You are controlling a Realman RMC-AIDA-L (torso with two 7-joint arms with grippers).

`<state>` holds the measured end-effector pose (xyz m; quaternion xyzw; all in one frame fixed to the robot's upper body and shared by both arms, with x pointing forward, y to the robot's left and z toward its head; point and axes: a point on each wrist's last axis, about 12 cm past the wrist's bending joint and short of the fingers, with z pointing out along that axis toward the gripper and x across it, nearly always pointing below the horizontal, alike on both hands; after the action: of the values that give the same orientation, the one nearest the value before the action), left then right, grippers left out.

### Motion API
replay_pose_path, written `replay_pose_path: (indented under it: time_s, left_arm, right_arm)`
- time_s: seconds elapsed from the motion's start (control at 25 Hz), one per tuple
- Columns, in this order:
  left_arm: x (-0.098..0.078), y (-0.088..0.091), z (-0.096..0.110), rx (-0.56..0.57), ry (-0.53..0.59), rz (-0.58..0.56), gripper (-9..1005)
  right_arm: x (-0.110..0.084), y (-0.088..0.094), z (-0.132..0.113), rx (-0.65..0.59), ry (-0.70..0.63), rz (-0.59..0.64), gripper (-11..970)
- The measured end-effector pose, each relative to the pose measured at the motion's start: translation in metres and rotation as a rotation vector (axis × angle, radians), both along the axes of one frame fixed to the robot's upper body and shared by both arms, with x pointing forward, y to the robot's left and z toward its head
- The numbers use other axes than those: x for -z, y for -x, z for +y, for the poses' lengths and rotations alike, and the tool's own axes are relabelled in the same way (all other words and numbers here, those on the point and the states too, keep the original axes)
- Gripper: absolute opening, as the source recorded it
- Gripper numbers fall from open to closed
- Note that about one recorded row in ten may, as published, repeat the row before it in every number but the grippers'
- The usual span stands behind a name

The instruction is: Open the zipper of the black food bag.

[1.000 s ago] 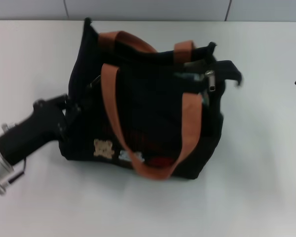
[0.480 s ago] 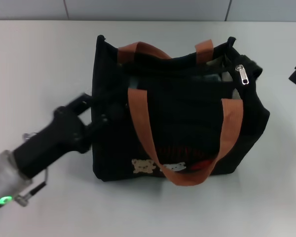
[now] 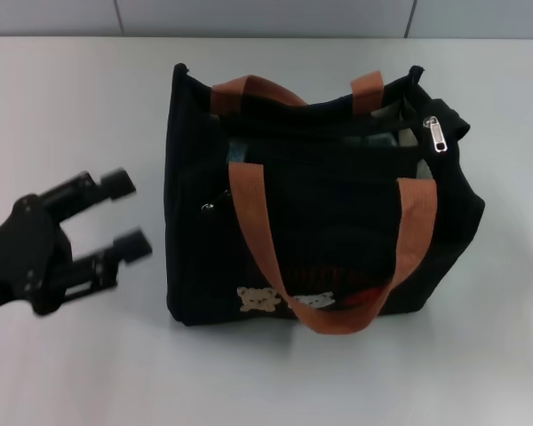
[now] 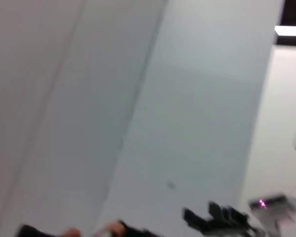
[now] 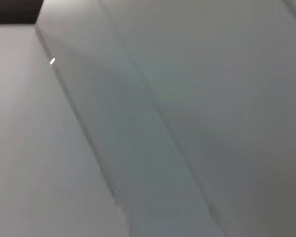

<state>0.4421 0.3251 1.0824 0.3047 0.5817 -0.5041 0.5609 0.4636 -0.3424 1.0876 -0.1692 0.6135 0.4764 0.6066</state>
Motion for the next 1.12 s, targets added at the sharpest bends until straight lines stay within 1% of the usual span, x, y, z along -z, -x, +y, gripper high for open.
replay_pose_path:
  time_s: [0.08,0.24,0.28,0.32,0.36,0.44,0.8,1.12]
  left_arm:
    - [-0.005,-0.003,0.0,0.084,-0.064,0.015,761]
    - [-0.005,-0.003,0.0,0.084,-0.064,0.015,778]
    - [-0.013,-0.008,-0.005,0.221,-0.169,0.027,782]
    - [-0.015,-0.009,-0.006,0.239,-0.183,0.019,782]
    - [-0.015,-0.01,-0.007,0.242,-0.184,0.018,782]
    - [-0.016,-0.01,-0.008,0.245,-0.181,0.021,782]
    - [-0.017,-0.012,-0.009,0.244,-0.169,0.04,782]
    - [-0.016,-0.011,-0.01,0.245,-0.161,0.044,782]
  right_arm:
    - [-0.002,0.001,0.007,-0.123,0.088,0.007,654]
    - [-0.007,0.012,0.026,-0.479,0.212,-0.001,674]
    - [-0.007,0.016,0.033,-0.592,0.238,-0.008,708]
    - [-0.007,0.016,0.033,-0.592,0.238,-0.008,742]
    - [-0.007,0.017,0.036,-0.619,0.245,-0.007,776]
    - [-0.005,0.015,0.041,-0.629,0.249,-0.007,844]
    - [-0.009,0.006,0.049,-0.648,0.251,-0.022,843]
    - [-0.01,0.003,0.05,-0.655,0.251,-0.026,843]
